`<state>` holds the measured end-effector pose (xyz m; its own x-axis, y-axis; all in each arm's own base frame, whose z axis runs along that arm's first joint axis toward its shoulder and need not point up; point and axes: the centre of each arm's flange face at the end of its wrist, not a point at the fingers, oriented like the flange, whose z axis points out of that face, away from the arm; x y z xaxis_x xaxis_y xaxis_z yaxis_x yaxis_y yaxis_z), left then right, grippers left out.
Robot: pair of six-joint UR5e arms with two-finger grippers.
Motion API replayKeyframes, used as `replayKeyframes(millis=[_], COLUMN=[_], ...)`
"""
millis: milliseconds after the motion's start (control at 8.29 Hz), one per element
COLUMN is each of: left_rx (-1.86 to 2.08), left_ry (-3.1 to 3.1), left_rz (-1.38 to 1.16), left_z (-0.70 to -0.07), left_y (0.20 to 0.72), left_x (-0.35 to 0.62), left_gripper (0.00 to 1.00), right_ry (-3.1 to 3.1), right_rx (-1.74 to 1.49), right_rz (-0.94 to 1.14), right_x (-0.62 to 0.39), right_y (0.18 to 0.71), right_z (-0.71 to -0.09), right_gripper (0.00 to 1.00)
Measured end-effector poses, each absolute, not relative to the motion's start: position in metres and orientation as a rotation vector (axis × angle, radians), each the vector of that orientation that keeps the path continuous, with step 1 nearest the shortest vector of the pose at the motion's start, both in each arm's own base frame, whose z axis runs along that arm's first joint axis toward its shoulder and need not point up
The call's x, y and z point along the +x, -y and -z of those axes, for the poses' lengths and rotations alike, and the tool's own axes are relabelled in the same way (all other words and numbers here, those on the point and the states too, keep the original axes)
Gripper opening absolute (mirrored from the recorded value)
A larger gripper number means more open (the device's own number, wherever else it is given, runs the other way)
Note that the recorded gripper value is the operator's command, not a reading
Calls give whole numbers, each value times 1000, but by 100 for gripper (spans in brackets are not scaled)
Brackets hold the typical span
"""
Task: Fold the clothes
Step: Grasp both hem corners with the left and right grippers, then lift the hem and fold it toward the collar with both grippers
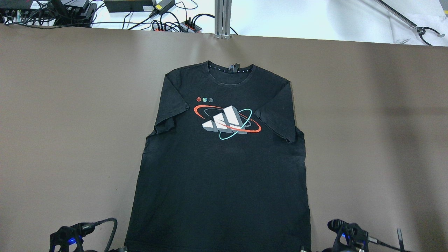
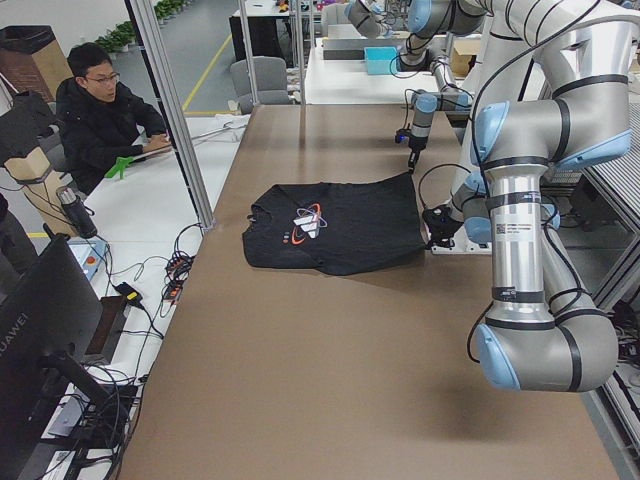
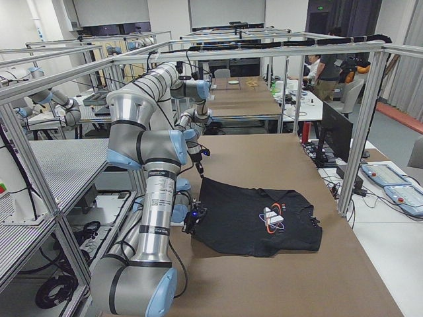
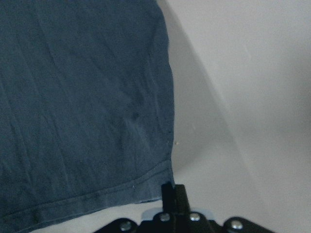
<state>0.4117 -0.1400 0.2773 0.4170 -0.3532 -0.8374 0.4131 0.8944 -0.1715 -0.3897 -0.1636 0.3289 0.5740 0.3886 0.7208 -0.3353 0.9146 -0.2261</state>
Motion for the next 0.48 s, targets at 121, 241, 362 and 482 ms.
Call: replayKeyframes(millis=[121,241,362,482], left_rx=[84,112,143,174], left_ry=[-1040,-1031,-1020,-1003], left_rz=[470,455,441,426], left_z=[-269,-266,-264,-262], left_y=[162,195,232,276], left_x=[409,410,415,416], left_gripper=[0,0,0,0], right_ry=[854,843,827,808], right_rx=[-66,-60,-55,-41], right_rz=[-386,-350,-335,-330], right_x=[-379,-366,-358,-347], right_y=[199,250,304,357], right_z=[-323,-312,-296,-280], right_gripper=[0,0,0,0])
